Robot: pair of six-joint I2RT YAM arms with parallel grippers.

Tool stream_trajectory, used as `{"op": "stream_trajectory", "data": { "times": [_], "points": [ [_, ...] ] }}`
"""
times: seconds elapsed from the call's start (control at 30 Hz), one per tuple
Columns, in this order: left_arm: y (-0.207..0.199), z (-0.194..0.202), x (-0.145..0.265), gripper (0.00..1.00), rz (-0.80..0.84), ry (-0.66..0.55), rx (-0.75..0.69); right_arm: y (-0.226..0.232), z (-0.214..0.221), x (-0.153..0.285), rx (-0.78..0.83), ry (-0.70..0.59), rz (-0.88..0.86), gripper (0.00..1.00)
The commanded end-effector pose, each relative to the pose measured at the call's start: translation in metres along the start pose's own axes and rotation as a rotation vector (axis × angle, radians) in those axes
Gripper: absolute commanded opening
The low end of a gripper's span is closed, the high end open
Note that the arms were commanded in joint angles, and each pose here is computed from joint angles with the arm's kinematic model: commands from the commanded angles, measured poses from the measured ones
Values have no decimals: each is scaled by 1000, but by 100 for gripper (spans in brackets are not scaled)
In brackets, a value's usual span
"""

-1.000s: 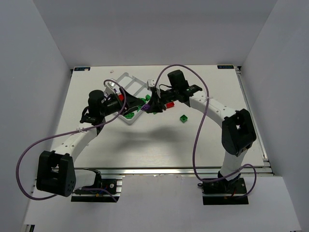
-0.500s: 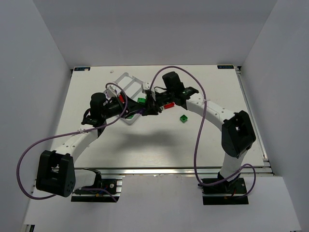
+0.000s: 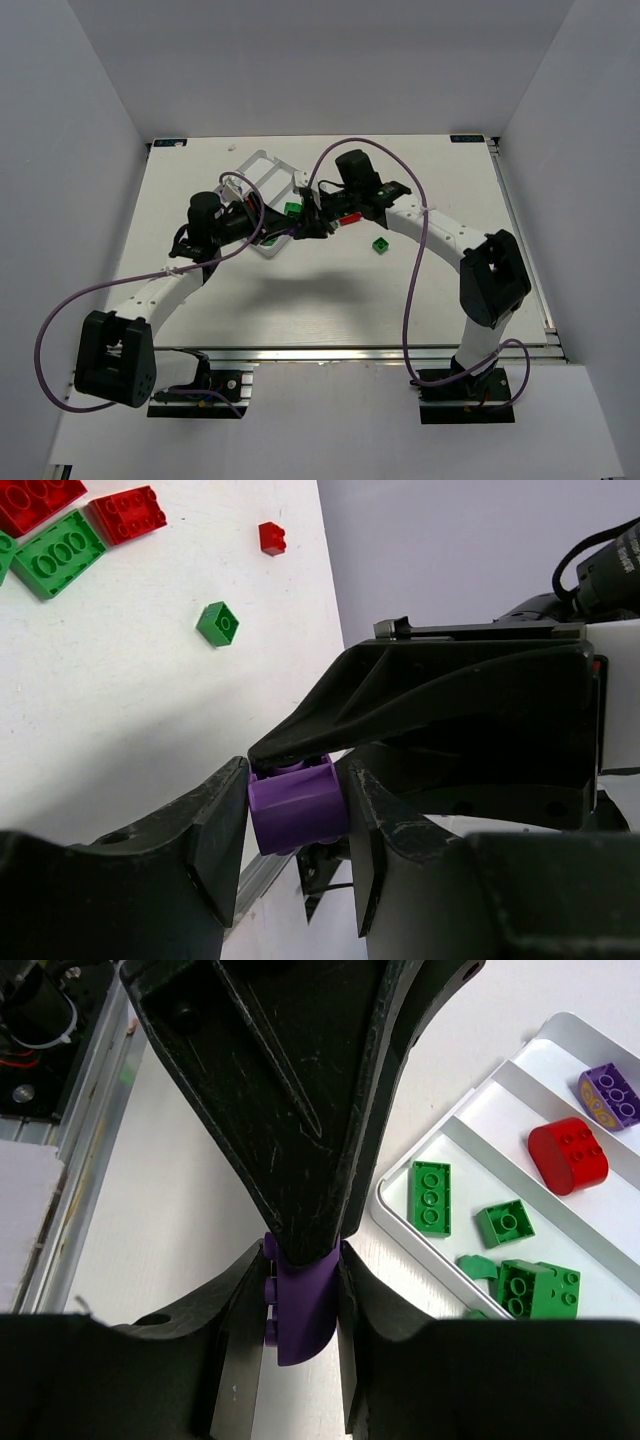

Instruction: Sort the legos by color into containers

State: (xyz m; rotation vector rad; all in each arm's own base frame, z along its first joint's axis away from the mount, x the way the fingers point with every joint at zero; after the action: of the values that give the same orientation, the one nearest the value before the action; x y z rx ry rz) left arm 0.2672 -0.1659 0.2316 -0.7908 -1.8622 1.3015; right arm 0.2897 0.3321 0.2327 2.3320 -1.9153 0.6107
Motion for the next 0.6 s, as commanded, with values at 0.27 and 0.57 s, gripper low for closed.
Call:
{"op": "stream_trajectory", "data": {
  "times": [0.27,0.57],
  "points": [
    [-1,-11,-6,0,-137,60,-102,-4,-10,11,106,44,108,69],
    [2,-22,-11,0,-197,54,-122,-9,-2,16,122,109,177,90]
  ]
}}
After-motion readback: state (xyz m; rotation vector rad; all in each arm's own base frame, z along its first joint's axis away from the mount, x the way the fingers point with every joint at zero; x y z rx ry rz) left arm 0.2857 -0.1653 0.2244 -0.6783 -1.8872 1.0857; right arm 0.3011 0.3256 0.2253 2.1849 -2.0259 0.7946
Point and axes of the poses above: each gripper's point midway between its finger pads, its own x axis back along the fingers, its own y axis along the line the jaws close on, z = x × y, the point moved 7 cm from there along x, back along the fingers, and after that the axes turned 10 degrees about x, right-handed, at the moved point
